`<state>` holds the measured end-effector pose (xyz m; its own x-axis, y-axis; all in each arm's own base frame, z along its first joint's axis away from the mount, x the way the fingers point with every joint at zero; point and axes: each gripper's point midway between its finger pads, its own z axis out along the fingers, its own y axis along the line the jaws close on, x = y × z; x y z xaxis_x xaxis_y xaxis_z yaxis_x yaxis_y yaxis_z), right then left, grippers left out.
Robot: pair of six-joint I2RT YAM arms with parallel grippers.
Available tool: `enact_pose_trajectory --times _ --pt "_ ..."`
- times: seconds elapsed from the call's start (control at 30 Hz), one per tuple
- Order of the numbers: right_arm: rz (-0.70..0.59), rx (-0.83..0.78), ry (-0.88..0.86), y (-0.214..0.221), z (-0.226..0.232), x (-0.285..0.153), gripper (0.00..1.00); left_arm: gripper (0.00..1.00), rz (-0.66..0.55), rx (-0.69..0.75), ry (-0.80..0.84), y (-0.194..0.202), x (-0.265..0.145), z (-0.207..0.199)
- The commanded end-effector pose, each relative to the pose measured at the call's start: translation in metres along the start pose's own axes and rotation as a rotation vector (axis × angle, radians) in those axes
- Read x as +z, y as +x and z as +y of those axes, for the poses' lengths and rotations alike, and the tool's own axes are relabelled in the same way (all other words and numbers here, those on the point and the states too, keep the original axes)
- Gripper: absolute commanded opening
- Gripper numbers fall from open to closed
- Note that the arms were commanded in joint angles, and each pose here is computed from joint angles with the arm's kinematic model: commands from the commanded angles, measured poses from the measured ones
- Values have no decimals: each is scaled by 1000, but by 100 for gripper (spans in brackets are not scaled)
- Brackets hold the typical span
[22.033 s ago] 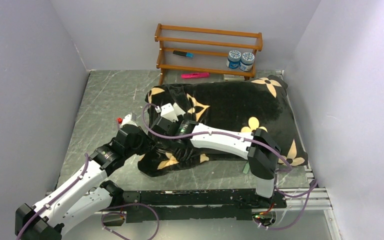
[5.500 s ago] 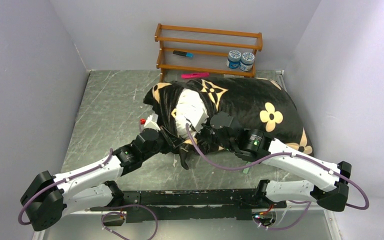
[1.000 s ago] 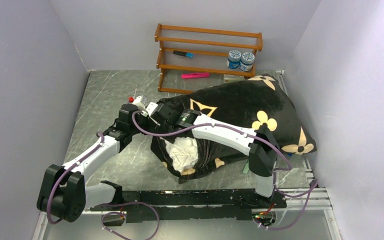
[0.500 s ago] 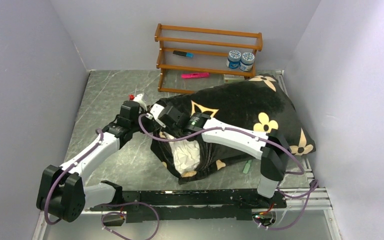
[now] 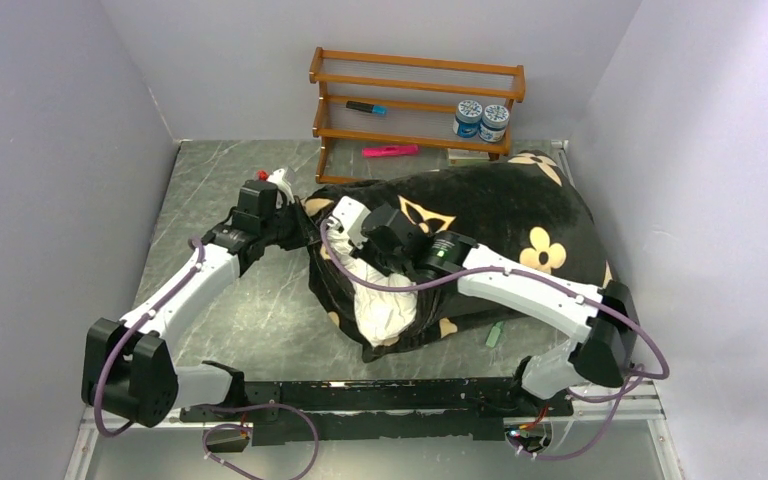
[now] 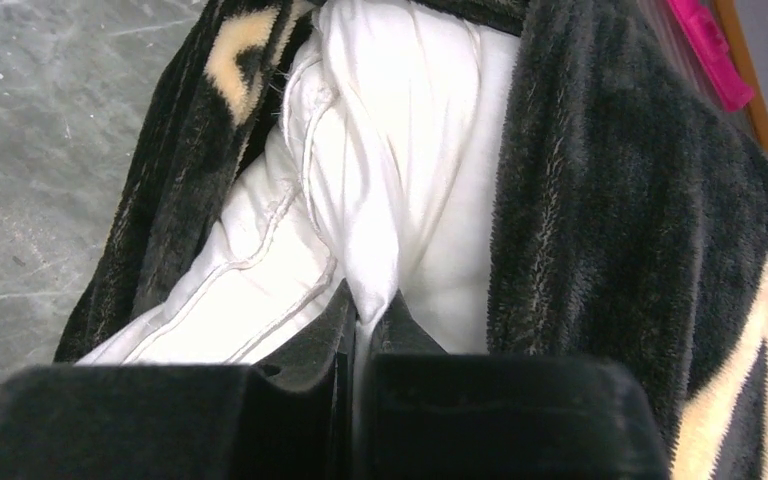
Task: Remove the pillowcase from the pillow
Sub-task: Remove the pillow from the pillowcase.
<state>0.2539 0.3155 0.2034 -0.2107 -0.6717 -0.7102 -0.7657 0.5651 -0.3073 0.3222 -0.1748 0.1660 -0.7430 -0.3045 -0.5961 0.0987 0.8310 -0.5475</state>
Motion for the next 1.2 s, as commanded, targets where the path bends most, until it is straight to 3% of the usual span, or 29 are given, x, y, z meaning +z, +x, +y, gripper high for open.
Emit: enact_pose_trajectory --times 0.0,0.43,0.8,0.9,1.0,1.17 --pt "158 -66 5 54 -19 -46 0 5 -229 -9 -183 -71 -7 42" --pt "-48 -69 -175 36 2 -90 0 5 -327 -73 -323 -103 -9 81" --pt "-43 -77 -322 39 28 -90 0 6 -389 -6 -333 -136 -11 78" --pt "-25 -81 -329 42 30 -88 0 14 -471 72 -264 -157 -29 56" --pt "-32 -82 -315 40 28 -85 0 31 -526 179 -124 -164 -44 25" --pt "-90 -68 -273 22 21 -83 0 66 -489 346 79 -142 -47 -8"
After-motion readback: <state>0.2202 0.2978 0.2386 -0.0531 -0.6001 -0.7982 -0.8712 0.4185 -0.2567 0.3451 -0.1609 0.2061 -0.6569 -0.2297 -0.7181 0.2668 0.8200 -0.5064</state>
